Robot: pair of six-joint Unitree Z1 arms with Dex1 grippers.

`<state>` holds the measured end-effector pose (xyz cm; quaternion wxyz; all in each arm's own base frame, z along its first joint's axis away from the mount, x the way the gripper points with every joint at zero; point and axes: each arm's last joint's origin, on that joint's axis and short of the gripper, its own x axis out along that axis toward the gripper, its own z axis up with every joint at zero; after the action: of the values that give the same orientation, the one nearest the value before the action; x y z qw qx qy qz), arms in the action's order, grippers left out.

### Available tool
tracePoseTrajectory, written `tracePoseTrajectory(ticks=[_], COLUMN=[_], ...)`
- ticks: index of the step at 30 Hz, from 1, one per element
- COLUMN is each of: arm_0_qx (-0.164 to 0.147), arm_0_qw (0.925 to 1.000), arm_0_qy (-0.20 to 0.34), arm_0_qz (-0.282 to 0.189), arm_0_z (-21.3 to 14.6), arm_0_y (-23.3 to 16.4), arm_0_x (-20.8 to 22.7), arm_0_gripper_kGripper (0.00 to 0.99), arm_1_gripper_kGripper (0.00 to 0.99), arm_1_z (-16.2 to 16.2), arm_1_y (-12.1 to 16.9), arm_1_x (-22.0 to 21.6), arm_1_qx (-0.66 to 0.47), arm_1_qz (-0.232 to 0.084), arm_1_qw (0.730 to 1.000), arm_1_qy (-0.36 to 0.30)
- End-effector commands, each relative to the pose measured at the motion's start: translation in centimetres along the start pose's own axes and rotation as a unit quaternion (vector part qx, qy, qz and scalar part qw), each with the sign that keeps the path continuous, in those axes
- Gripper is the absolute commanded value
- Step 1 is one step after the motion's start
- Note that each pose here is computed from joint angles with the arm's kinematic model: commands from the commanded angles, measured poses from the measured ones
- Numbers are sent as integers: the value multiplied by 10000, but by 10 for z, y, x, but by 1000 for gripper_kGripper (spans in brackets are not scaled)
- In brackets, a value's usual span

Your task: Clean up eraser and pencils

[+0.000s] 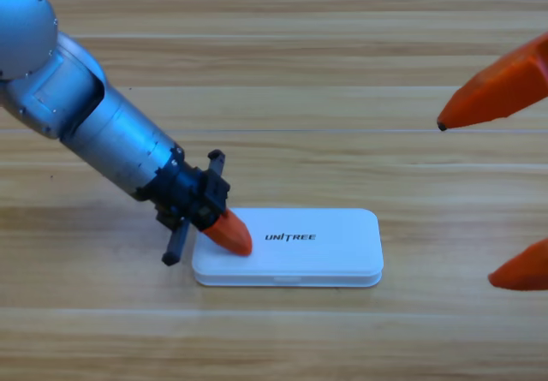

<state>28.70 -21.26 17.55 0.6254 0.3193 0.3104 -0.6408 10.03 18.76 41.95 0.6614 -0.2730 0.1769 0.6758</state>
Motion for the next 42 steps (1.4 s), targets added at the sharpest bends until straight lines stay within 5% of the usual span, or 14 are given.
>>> tracePoseTrajectory(ticks=[1, 10, 11, 13, 14, 16, 28, 34, 42], arm_0_qx=[-139, -294, -285, -254, -224, -194, 435, 760, 800], arm_0_qw=[9988, 9986, 9987, 9990, 9992, 9994, 9989, 9971, 9962], arm_0_qy=[388, 423, 406, 360, 338, 273, -125, -13, 118], arm_0_qz=[-268, -131, -106, -34, 17, 125, 141, 88, 318], arm_0_z=[-16, 4, 10, 21, 26, 36, 119, 144, 164], arm_0_y=[-6, -3, -5, -9, -13, -21, -99, -137, -161], arm_0_x=[35, 9, -1, -22, -33, -56, -150, -151, -148], arm_0_gripper_kGripper=[0, 0, 184, 719, 876, 986, 990, 990, 990], arm_1_gripper_kGripper=[933, 933, 933, 933, 933, 933, 933, 933, 933], arm_1_z=[-8, -8, -8, -8, -8, -8, -8, -8, -9], arm_1_y=[-2, -2, -2, -2, -2, -2, -2, -2, -3], arm_1_x=[2, 2, 2, 2, 2, 3, 2, 3, 4], arm_1_qx=[154, 158, 158, 158, 158, 161, 158, 161, 168], arm_1_qz=[14, 38, 38, 38, 38, 41, 44, 48, 54], arm_1_qw=[9999, 9999, 9999, 9999, 9999, 9999, 9999, 9999, 9998], arm_1_qy=[15, 10, 10, 10, 10, 16, 6, 12, 24])
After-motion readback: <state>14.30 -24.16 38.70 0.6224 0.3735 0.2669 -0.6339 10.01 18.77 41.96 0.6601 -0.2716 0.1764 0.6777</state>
